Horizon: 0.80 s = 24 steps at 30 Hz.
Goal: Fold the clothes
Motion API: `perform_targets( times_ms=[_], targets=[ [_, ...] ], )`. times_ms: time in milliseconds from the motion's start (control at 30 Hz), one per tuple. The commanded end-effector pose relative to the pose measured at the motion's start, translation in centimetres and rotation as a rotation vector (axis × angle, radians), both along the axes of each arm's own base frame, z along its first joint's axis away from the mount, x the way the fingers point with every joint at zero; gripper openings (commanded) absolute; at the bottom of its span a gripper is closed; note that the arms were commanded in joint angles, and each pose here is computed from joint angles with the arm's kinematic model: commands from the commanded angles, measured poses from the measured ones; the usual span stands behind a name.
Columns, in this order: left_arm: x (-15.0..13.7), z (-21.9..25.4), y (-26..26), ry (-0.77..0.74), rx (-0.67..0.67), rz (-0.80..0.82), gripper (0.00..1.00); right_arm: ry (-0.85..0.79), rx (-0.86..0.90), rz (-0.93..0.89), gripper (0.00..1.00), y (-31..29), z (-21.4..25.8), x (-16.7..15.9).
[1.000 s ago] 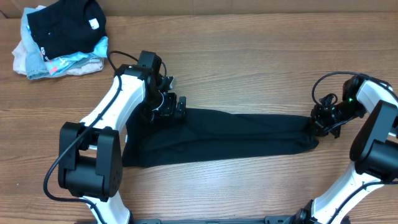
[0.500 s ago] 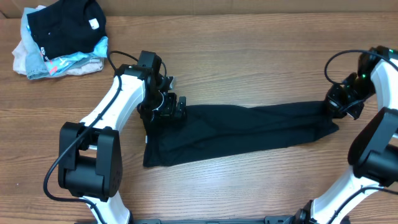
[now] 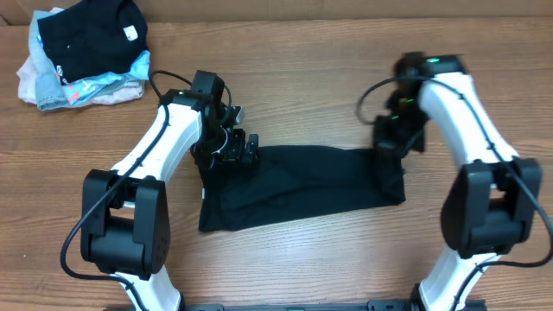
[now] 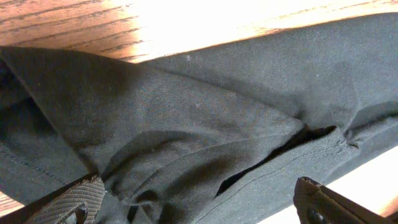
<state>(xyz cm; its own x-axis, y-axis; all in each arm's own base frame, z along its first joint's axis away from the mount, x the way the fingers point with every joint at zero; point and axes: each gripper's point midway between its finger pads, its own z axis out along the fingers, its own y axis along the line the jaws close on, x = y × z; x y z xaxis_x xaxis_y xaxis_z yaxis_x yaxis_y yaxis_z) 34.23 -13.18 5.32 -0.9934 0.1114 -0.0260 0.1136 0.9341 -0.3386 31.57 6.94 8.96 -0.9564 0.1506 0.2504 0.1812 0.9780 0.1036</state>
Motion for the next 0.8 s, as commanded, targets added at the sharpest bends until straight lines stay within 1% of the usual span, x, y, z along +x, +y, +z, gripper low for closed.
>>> perform_targets(
  times_ms=[0, 100, 233, 300, 367, 400, 467, 533, 600, 633, 667, 767],
  targets=[
    [-0.3, 0.2, -0.4, -0.002, -0.014, -0.021, 1.0, 0.005, 0.006, 0.053, 0.04, 2.2, 0.1, -1.2],
    [-0.2, 0.2, -0.4, -0.005, -0.014, -0.021, 1.0, 0.013, 0.014, 0.099, 0.04, 4.0, -0.3, -2.0],
    [0.0, 0.2, -0.5, -0.016, -0.017, -0.021, 1.0, -0.03, 0.054, 0.154, 0.04, 7.0, -0.6, -1.8],
    [0.0, 0.2, -0.5, -0.015, -0.017, -0.021, 1.0, -0.056, 0.098, 0.182, 0.07, 8.9, -0.6, -1.7],
    [-0.1, 0.2, -0.4, -0.01, -0.016, -0.021, 1.0, -0.082, 0.109, 0.21, 0.22, 10.1, -0.7, -1.5],
    [-0.2, 0.2, -0.4, -0.006, -0.015, -0.021, 1.0, -0.094, 0.114, 0.227, 0.27, 10.8, -0.7, -1.5],
    [-0.3, 0.2, -0.4, -0.003, -0.014, -0.021, 1.0, -0.106, 0.118, 0.235, 0.29, 11.4, -0.8, -1.5],
    [-0.3, 0.2, -0.4, -0.001, -0.014, -0.021, 1.0, -0.119, 0.118, 0.22, 0.37, 12.0, -0.8, -1.3],
    [-0.3, 0.2, -0.4, -0.001, -0.014, -0.021, 1.0, -0.124, 0.12, 0.224, 0.66, 12.4, -0.8, -1.3],
    [-0.3, 0.2, -0.4, -0.001, -0.014, -0.021, 1.0, -0.124, 0.121, 0.226, 0.89, 12.4, -0.8, -1.4],
    [-0.3, 0.2, -0.4, -0.001, -0.014, -0.021, 1.0, -0.124, 0.12, 0.226, 0.99, 12.4, -0.8, -1.4],
    [-0.3, 0.2, -0.4, -0.001, -0.014, -0.021, 1.0, -0.122, 0.119, 0.225, 1.0, 12.3, -0.8, -1.4]
  ],
)
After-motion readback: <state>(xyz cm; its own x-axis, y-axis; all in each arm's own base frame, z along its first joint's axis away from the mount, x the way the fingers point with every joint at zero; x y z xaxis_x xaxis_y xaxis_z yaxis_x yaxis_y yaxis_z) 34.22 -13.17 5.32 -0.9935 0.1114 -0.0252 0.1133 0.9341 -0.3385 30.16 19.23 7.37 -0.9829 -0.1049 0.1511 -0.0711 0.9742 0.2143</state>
